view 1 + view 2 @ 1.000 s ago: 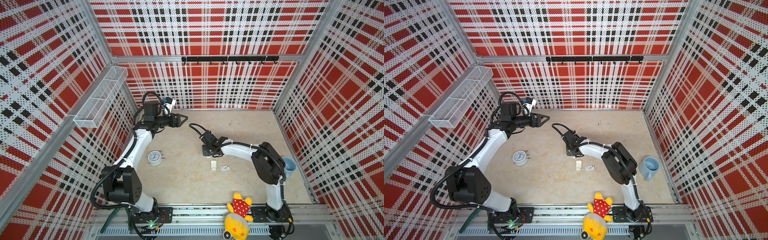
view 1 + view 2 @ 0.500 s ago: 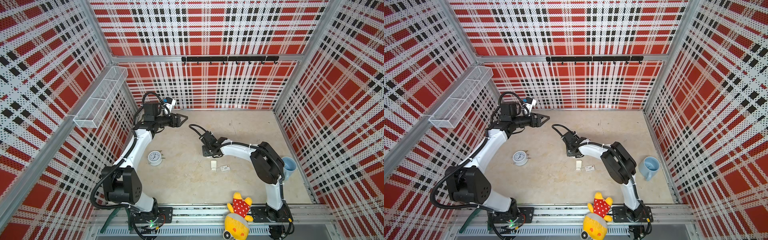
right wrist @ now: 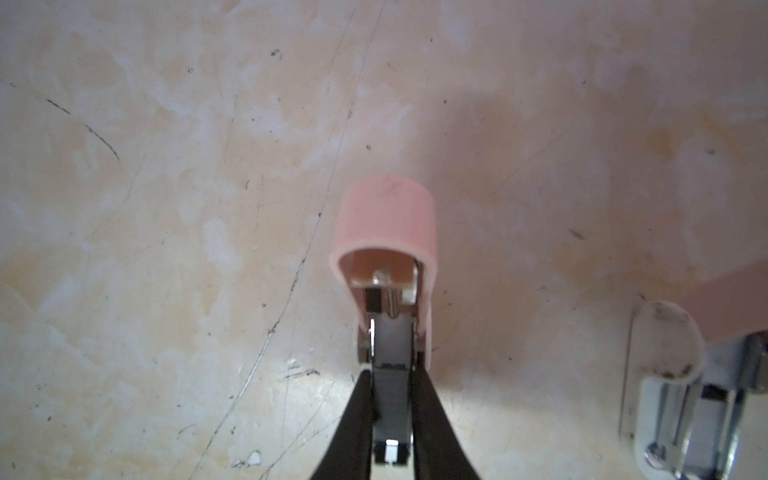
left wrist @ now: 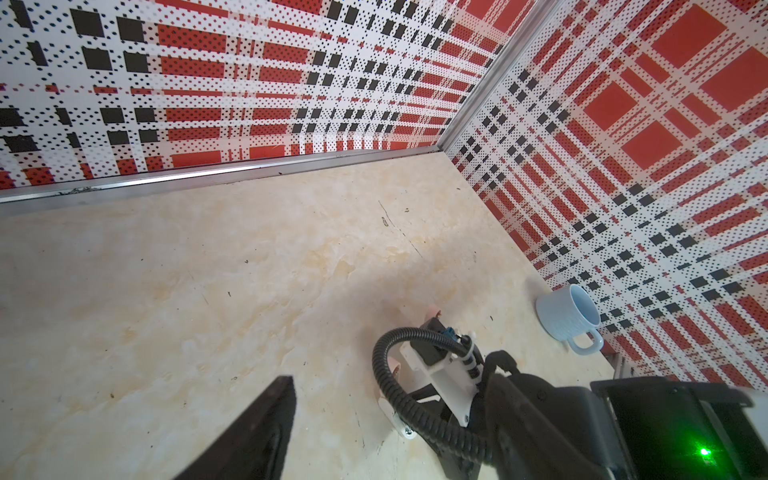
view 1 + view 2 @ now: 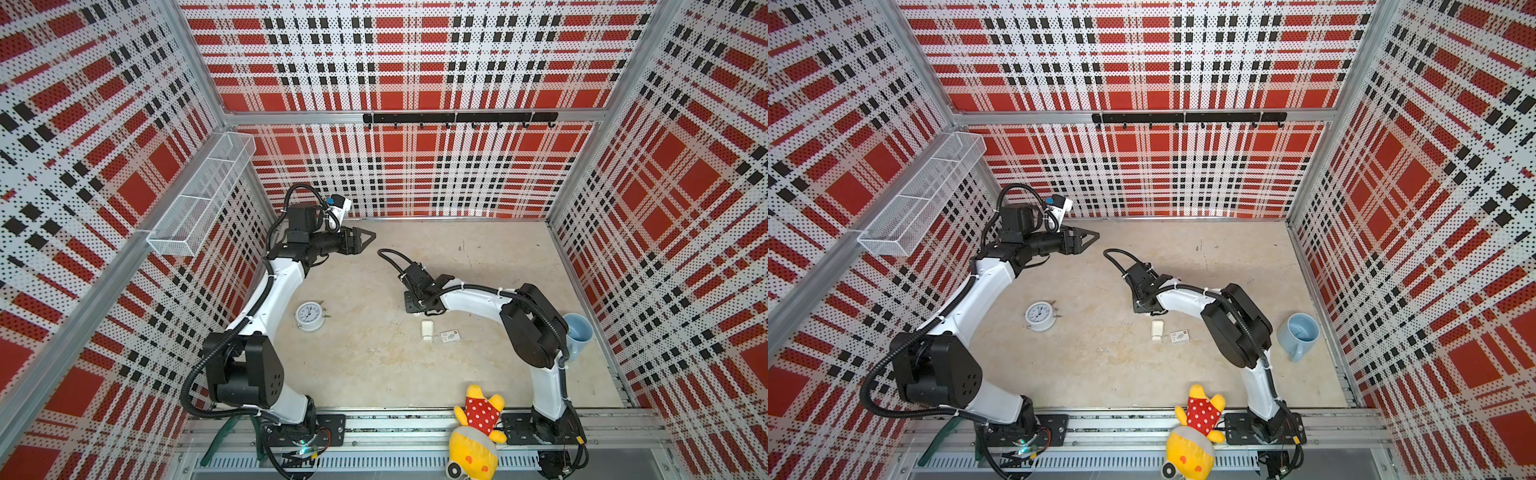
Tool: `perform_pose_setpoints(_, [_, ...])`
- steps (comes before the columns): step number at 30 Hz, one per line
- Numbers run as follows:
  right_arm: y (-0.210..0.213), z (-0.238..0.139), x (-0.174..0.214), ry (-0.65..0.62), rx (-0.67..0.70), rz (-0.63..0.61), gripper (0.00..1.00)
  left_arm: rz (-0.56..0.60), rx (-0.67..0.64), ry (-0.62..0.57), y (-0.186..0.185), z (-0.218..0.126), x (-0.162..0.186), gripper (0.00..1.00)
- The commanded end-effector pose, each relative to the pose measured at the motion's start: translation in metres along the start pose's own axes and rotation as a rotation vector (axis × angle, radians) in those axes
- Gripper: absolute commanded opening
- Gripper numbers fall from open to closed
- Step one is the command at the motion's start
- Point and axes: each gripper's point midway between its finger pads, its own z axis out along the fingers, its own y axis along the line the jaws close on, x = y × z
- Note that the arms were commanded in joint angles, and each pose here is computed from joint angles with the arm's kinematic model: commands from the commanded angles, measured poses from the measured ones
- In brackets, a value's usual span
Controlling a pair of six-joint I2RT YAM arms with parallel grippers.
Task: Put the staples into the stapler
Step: 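Lower the staple strip into the open stapler channel with the right gripper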
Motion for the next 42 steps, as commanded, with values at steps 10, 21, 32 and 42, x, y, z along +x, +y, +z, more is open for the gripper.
perform_pose_setpoints(10, [-0.004, 0.009, 0.005, 0.003, 0.023, 0.006, 0.21, 0.015, 0.000, -0.032, -0.002, -0.007, -0.007, 0.75])
perform_pose_setpoints(21, [-0.003, 0.001, -0.002, -0.018, 0.016, 0.006, 0.24, 0.017, 0.001, -0.033, -0.004, -0.008, -0.007, 0.75])
perform_pose_setpoints(32, [0.000, -0.015, -0.014, -0.060, 0.006, -0.003, 0.27, 0.019, -0.004, -0.041, -0.004, -0.011, -0.012, 0.75])
perform_pose_setpoints(42, [0.016, -0.031, -0.032, -0.103, -0.068, -0.038, 0.26, 0.022, -0.022, -0.049, -0.001, -0.018, -0.017, 0.75])
